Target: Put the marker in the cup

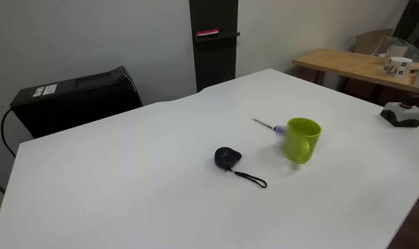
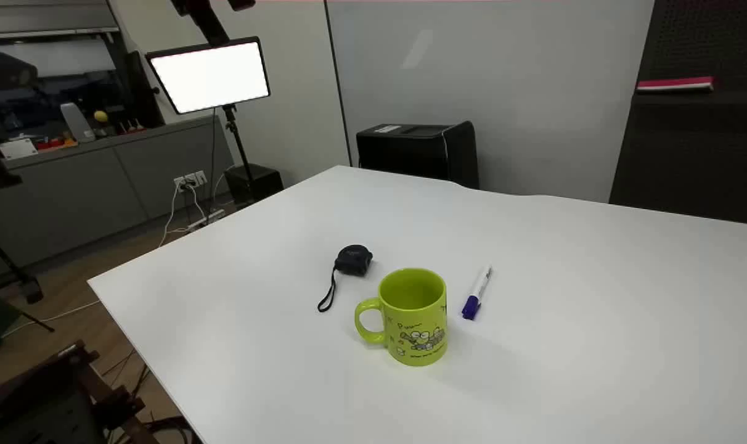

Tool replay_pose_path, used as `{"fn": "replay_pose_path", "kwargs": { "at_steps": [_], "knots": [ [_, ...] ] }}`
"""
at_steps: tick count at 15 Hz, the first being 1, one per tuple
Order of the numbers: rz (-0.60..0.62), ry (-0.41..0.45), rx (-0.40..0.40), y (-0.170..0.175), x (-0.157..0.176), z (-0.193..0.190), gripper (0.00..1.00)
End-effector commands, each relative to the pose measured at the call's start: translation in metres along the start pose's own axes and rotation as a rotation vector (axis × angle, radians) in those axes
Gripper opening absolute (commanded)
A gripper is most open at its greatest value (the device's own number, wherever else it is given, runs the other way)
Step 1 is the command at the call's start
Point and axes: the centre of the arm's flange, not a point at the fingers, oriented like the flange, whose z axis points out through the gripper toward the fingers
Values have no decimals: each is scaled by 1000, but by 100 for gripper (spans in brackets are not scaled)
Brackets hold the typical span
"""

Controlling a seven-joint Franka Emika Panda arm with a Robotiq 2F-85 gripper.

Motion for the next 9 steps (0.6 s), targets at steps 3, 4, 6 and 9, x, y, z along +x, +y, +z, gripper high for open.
{"fn": "replay_pose_path", "kwargs": {
  "at_steps": [3, 4, 6, 9],
  "knots": [
    [0, 0, 0, 0, 0, 0, 100],
    [0, 0, 0, 0, 0, 0, 100],
    [0, 0, 0, 0, 0, 0, 100],
    [-50, 12, 47, 4, -2, -4, 100]
  ]
}}
